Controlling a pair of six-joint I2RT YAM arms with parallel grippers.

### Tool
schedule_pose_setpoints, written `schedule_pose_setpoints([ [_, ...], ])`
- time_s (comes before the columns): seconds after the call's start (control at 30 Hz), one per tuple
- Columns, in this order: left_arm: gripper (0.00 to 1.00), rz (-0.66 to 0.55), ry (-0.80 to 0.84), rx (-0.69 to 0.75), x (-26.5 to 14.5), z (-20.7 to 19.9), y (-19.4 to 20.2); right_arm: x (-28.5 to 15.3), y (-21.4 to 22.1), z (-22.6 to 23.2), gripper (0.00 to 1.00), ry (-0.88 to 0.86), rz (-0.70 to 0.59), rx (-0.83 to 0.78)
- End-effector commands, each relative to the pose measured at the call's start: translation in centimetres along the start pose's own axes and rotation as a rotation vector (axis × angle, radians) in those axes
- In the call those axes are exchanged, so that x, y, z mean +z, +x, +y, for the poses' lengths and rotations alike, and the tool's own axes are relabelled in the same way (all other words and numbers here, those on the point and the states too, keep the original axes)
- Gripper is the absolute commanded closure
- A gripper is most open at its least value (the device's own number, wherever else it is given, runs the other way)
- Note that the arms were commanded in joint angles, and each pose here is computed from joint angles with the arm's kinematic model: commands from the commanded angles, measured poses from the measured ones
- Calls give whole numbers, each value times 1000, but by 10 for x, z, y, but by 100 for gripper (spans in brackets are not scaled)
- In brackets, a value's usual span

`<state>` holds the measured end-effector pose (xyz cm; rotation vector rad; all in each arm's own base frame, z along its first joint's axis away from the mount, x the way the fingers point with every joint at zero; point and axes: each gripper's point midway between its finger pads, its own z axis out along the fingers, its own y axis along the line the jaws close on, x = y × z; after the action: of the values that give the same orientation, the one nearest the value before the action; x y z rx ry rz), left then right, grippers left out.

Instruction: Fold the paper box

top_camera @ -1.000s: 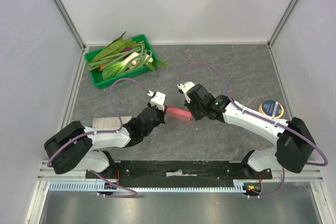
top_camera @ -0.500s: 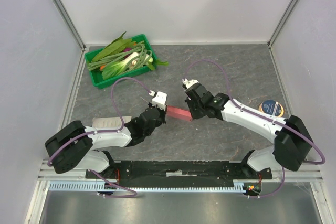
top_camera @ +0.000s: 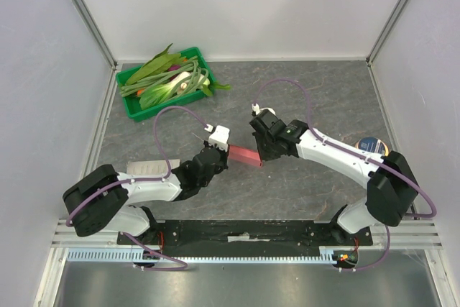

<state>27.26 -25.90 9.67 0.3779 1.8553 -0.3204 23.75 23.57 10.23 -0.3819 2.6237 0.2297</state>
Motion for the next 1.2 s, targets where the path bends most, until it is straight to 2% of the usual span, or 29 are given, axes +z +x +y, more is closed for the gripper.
schedule_pose_setpoints([
  [0.0,98,149,44,60,-8,-9,44,-1,-26,32,100,-110,-48,128],
  [0.3,98,153,46,69,-8,-12,47,-5,-38,18,100,-76,-96,300],
  [0.9,98,153,51,80,-8,-17,47,0,-42,29,100,-166,-119,573],
  [1.03,98,152,50,79,-8,-17,47,6,-38,22,100,-135,-123,595],
  [1.17,98,153,50,81,-8,-17,47,11,-32,16,100,-106,-119,547],
])
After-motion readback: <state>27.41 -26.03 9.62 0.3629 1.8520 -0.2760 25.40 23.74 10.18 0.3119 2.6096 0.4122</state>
